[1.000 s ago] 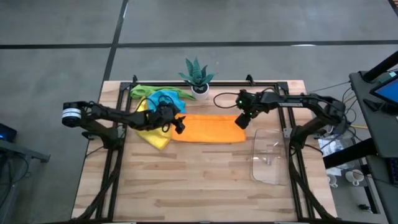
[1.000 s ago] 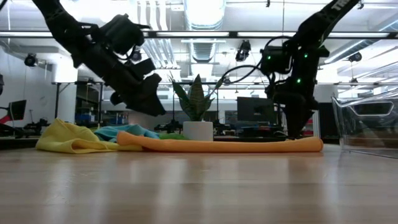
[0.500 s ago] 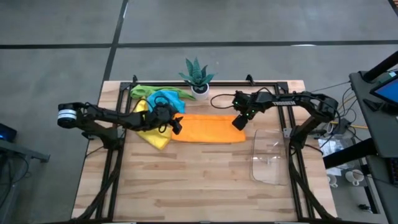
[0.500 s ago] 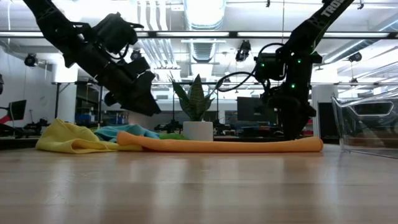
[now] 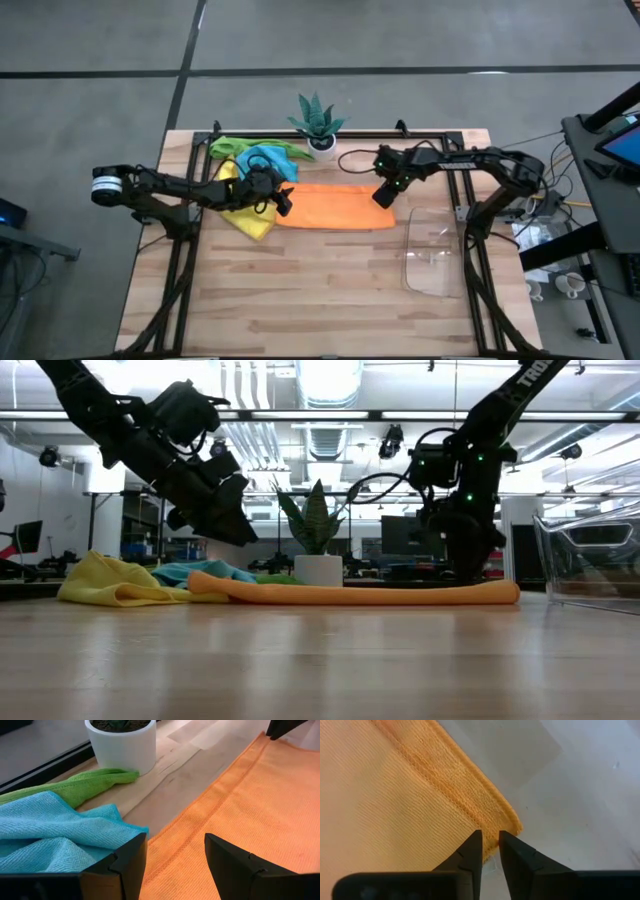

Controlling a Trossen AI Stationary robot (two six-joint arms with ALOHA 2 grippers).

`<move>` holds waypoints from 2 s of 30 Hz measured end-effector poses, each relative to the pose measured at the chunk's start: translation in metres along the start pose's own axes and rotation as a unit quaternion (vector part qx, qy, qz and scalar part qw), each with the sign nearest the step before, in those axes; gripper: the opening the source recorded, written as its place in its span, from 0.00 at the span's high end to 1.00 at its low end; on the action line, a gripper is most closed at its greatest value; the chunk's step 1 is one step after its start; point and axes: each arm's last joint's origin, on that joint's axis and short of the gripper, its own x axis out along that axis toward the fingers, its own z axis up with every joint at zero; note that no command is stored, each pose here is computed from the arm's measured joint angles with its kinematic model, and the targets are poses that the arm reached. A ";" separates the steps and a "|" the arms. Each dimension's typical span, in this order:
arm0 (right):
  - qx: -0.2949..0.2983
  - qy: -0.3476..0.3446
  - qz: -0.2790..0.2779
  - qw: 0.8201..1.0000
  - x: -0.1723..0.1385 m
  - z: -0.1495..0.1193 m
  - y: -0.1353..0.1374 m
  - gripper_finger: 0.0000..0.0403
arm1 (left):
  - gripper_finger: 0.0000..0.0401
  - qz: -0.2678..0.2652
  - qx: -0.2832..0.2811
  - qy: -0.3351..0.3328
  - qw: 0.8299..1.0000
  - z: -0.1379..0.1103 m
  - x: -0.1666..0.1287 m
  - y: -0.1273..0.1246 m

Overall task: Roll microfiber towels into tight, uniform cylinder then place into a basket
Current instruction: Fold the orange microfiber cloth

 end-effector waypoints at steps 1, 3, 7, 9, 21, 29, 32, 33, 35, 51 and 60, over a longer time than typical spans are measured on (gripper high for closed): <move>0.000 0.005 -0.001 1.000 0.002 0.000 0.000 0.86 | 0.54 0.000 0.000 0.000 1.000 0.000 0.000 0.000; 0.000 0.015 -0.003 1.000 0.006 -0.001 0.000 0.85 | 0.54 0.000 0.000 0.000 1.000 0.000 0.000 0.000; 0.000 0.024 -0.006 1.000 0.012 -0.001 0.000 0.83 | 0.54 0.000 0.000 0.000 1.000 0.000 0.000 0.000; 0.000 0.023 -0.006 1.000 0.012 -0.001 0.000 0.82 | 0.54 0.000 0.000 0.000 1.000 0.000 0.000 0.000; 0.000 -0.015 0.004 1.000 -0.004 0.001 0.000 0.93 | 0.54 0.002 0.000 -0.001 1.000 0.000 0.000 0.000; -0.005 -0.005 0.001 1.000 -0.004 -0.001 0.000 0.95 | 0.54 0.002 0.000 0.000 1.000 0.000 0.000 0.000; -0.006 -0.005 0.001 1.000 -0.004 -0.001 0.000 0.91 | 0.54 0.002 0.000 0.000 1.000 0.000 0.000 0.000; -0.006 -0.006 0.001 1.000 -0.004 -0.001 0.000 0.89 | 0.54 0.002 0.000 0.000 1.000 0.000 0.000 0.000; -0.006 -0.004 0.001 1.000 -0.004 -0.001 0.000 0.84 | 0.54 0.002 0.000 0.000 1.000 0.000 0.000 0.000; -0.015 0.002 0.002 1.000 -0.004 -0.002 0.000 0.62 | 0.54 0.002 0.000 0.000 1.000 0.000 0.000 0.000; -0.008 0.011 0.016 1.000 -0.004 -0.003 0.000 0.64 | 0.54 -0.001 0.000 0.001 1.000 0.000 0.000 0.000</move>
